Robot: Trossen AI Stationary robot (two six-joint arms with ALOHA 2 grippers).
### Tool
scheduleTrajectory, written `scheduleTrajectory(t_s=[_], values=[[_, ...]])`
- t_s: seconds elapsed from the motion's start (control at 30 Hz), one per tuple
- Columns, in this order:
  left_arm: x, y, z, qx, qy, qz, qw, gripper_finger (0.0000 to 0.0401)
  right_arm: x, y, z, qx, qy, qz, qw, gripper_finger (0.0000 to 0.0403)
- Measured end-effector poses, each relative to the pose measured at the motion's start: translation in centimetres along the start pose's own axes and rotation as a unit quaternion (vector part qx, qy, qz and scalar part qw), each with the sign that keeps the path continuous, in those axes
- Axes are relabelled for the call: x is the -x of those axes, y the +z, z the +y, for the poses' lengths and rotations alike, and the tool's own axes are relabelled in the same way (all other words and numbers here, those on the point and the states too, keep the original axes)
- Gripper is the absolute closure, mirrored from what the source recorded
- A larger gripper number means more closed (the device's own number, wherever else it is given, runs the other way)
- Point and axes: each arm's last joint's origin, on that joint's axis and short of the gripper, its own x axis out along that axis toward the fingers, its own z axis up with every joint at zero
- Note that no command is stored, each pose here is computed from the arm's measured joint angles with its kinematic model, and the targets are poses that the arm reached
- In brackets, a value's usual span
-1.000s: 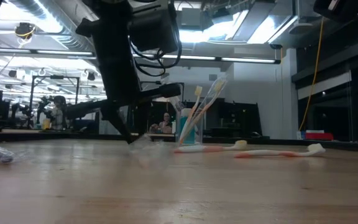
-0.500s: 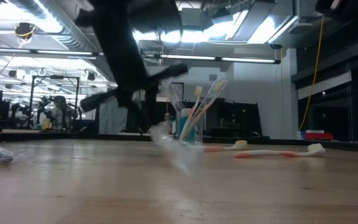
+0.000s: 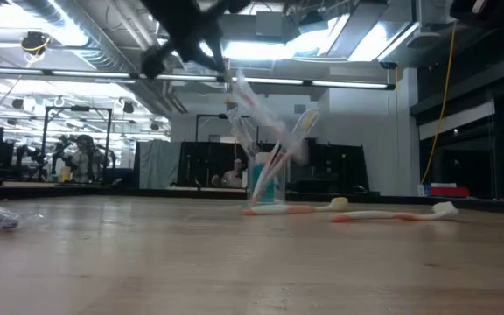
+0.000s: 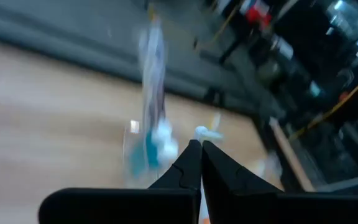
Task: Pick & Place toothbrushing station
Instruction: Put the orange toothbrush into the transparent organizer
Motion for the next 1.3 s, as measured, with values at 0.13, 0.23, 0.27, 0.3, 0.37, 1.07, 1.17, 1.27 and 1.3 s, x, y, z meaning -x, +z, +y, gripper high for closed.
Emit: scheduleTrajectory(t_s=[0.13, 0.23, 0.27, 0.3, 0.37, 1.07, 1.17, 1.27, 1.3], values=[[0.1, 2.5, -0.6, -0.019, -0.006, -0.060, 0.998, 0.0401, 0.0, 0.0, 0.0, -0.004, -0.002, 0.001, 1.000, 0.0294], [-0.3, 3.9, -1.2, -0.035, -0.007, -0.095, 0.995, 0.0401, 0.0, 0.0, 0.0, -0.013, -0.003, -0.001, 1.000, 0.0294], [-0.5, 4.3, -1.4, -0.043, -0.008, -0.104, 0.994, 0.0401, 0.0, 0.0, 0.0, -0.015, -0.005, -0.004, 1.000, 0.0294], [-0.7, 4.6, -1.7, -0.053, -0.008, -0.113, 0.992, 0.0400, 0.0, 0.0, -0.1, -0.016, -0.007, -0.006, 1.000, 0.0294], [-1.3, 5.2, -2.1, -0.082, -0.008, -0.125, 0.989, 0.0400, 0.0, 0.0, -0.1, -0.016, -0.007, -0.006, 1.000, 0.0294], [-7.1, -1.9, -1.0, -0.194, 0.019, -0.079, 0.978, 0.0399, 0.0, 0.0, 0.0, -0.044, -0.005, -0.007, 0.999, 0.0294], [-7.2, -3.3, -0.7, -0.185, 0.016, -0.069, 0.980, 0.0399, 0.0, 0.0, 0.0, -0.044, -0.005, -0.007, 0.999, 0.0294], [-7.4, -4.5, -0.4, -0.174, 0.015, -0.060, 0.983, 0.0399, 0.0, 0.0, 0.0, -0.044, -0.005, -0.007, 0.999, 0.0294], [-7.5, -4.8, -0.3, -0.171, 0.016, -0.059, 0.983, 0.0399, 0.0, 0.0, 0.0, -0.045, -0.005, -0.007, 0.999, 0.0294]])
